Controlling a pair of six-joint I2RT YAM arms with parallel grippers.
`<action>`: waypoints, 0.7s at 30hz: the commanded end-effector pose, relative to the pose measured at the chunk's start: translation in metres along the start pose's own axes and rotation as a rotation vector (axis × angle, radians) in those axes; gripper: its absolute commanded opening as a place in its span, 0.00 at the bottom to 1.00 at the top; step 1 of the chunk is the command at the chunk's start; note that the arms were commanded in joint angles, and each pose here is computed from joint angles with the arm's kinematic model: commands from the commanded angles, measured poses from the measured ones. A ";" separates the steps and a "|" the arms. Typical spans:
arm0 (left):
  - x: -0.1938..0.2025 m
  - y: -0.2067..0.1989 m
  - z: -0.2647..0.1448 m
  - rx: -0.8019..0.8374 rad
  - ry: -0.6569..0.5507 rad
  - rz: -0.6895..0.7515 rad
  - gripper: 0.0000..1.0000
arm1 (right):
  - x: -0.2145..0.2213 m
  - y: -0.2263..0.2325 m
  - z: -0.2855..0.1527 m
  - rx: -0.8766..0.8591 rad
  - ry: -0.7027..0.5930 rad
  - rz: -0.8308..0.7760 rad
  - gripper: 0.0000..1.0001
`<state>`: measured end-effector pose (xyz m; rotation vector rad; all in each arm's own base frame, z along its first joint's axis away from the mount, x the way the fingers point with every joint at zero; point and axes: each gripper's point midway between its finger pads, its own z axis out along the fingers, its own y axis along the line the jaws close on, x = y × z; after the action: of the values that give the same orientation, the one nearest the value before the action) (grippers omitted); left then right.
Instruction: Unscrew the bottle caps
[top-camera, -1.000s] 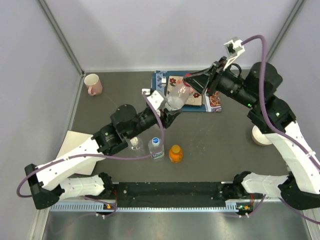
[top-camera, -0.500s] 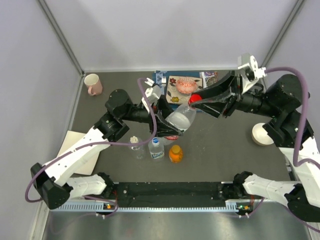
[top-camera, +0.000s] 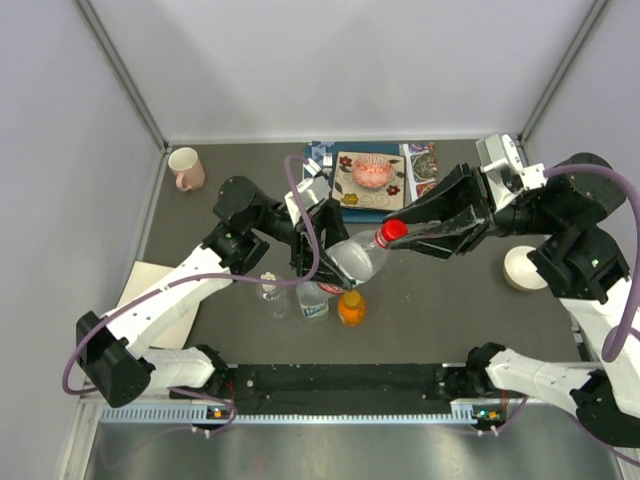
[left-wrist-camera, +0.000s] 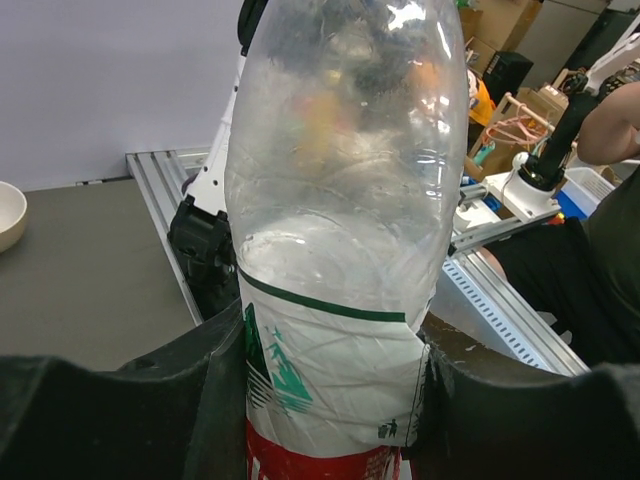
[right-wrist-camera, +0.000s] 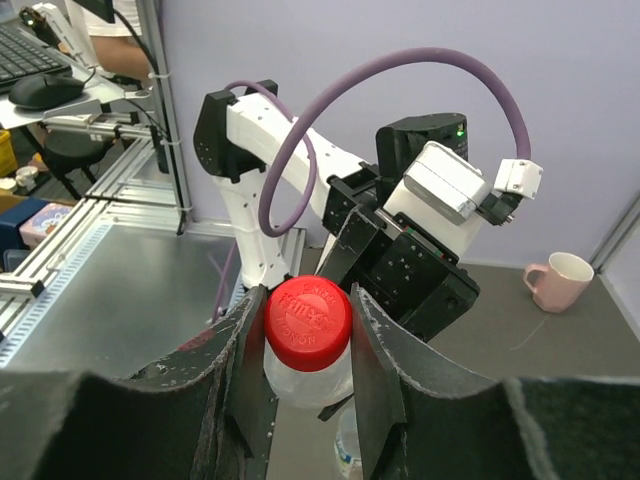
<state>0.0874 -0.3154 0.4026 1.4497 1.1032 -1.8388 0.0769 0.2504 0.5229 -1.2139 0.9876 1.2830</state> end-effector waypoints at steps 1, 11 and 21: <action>-0.013 0.015 -0.011 -0.108 -0.056 0.037 0.47 | -0.025 0.030 -0.013 -0.048 -0.032 -0.069 0.00; -0.007 0.045 -0.022 -0.319 -0.060 0.049 0.48 | -0.036 -0.044 -0.049 0.516 -0.124 -0.103 0.00; -0.032 0.076 -0.073 -0.798 -0.196 0.191 0.48 | 0.139 -0.158 -0.181 1.539 0.037 0.194 0.00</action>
<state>0.1710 -0.3156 0.3851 1.0091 1.3772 -1.3799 0.2116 0.1477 0.4747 -0.2599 1.3695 0.6076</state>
